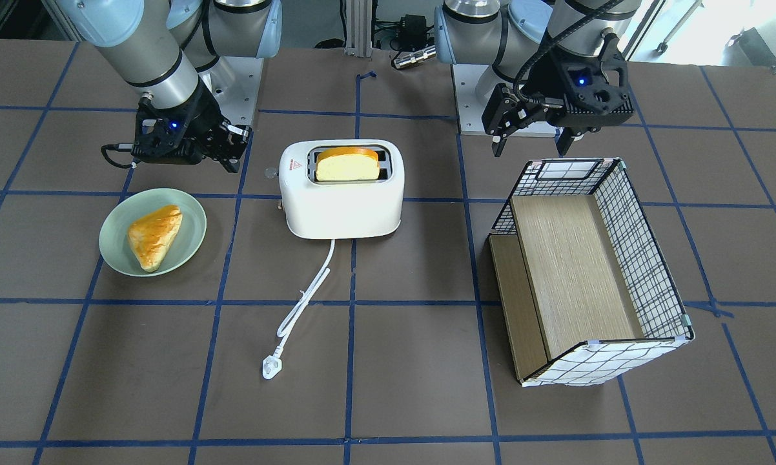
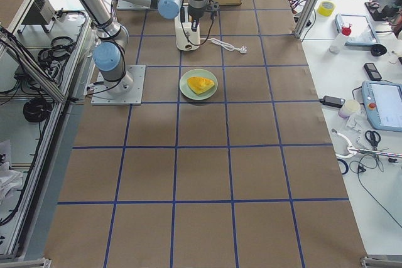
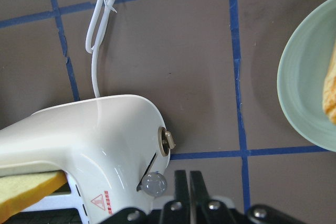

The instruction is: Press toaster with right arm

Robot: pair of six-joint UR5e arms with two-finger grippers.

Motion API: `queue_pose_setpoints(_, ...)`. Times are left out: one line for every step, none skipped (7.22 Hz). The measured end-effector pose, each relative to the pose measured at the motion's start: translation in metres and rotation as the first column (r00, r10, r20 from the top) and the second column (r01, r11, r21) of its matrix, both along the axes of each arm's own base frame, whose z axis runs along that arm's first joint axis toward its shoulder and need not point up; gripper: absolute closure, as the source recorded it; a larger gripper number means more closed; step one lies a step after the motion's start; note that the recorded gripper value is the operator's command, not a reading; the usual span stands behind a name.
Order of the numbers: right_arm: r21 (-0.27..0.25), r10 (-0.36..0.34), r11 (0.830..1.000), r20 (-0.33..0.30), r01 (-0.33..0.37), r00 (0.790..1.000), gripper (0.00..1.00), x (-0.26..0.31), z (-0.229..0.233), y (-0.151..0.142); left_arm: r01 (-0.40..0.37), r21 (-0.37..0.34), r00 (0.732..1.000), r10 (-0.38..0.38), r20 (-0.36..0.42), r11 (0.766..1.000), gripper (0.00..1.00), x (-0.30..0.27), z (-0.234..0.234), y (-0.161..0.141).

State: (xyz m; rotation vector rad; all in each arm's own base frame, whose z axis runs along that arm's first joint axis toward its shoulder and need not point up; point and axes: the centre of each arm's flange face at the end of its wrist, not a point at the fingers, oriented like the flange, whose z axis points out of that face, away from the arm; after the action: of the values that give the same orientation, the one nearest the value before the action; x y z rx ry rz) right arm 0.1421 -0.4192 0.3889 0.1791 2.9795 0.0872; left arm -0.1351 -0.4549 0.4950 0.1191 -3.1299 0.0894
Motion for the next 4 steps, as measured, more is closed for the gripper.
queue_pose_setpoints(-0.047, 0.024, 0.999, -0.031, -0.026, 0.999, 0.0, -0.003, 0.023, -0.008, 0.0, 0.0, 1.0, 0.0, 0.0, 1.0, 0.0, 0.0, 0.0, 0.0)
queue_pose_setpoints(-0.084, 0.06, 0.994, -0.059, -0.065, 0.996, 0.0, -0.005, 0.046, -0.015, 0.0, 0.0, 1.0, 0.0, 0.0, 1.0, 0.0, 0.0, 0.0, 0.0)
queue_pose_setpoints(-0.104, 0.1, 0.989, -0.092, -0.11, 0.991, 0.0, -0.008, 0.066, -0.021, 0.0, 0.0, 1.0, 0.0, 0.0, 1.0, 0.0, 0.0, 0.0, 0.0)
queue_pose_setpoints(-0.112, 0.148, 0.98, -0.126, -0.163, 0.981, 0.0, -0.011, 0.083, -0.028, 0.0, 0.0, 1.0, 0.0, 0.0, 1.0, 0.0, 0.0, 0.0, 0.0)
